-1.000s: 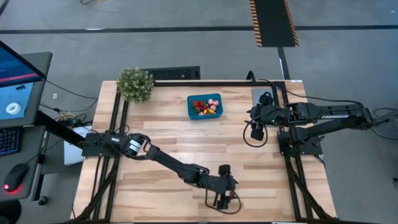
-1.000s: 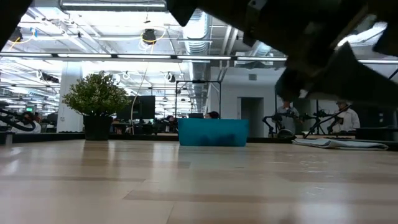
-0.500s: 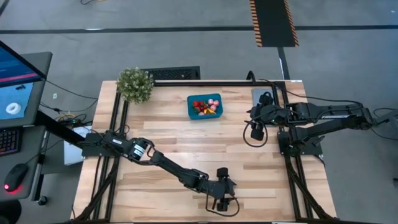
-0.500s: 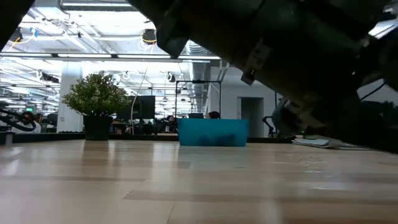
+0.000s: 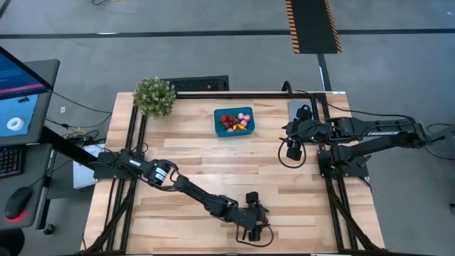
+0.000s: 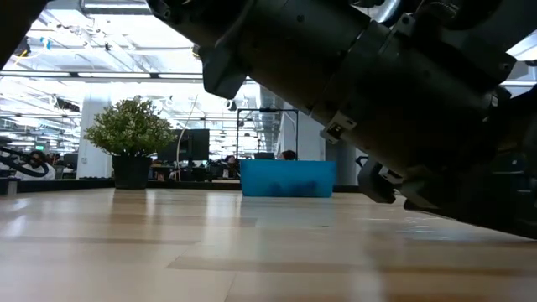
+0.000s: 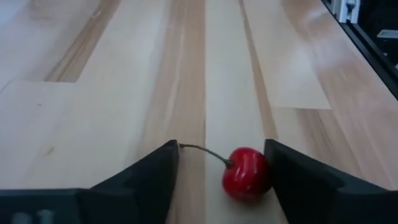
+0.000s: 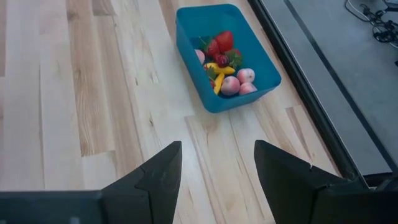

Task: Pick and placing Produce into tupperware
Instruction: Put the cherry into the blue bin

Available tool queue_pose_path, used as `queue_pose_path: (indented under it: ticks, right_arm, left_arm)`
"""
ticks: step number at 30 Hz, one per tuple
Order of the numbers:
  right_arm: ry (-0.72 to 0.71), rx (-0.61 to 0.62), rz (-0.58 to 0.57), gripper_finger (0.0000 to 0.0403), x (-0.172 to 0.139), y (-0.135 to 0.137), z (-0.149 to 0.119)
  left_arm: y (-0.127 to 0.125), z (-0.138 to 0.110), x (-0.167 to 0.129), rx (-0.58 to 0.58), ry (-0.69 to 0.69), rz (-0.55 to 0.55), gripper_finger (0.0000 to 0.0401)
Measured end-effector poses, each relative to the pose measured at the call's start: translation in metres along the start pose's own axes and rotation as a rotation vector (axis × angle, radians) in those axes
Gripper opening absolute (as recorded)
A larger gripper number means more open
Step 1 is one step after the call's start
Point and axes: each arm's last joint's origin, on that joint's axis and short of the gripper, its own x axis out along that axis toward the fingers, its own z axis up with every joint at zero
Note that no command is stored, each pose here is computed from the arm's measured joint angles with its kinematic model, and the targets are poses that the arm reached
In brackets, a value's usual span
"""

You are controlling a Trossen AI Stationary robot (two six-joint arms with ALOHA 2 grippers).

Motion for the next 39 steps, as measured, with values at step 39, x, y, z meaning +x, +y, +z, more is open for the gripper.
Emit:
queue_pose_path:
  ticks: [39]
  right_arm:
    - [-0.002, -0.008, 0.000, 0.0225, 0.000, 0.000, 0.000]
  left_arm:
    - [-0.008, 0.112, -0.031, 0.053, -0.002, 0.073, 0.0091]
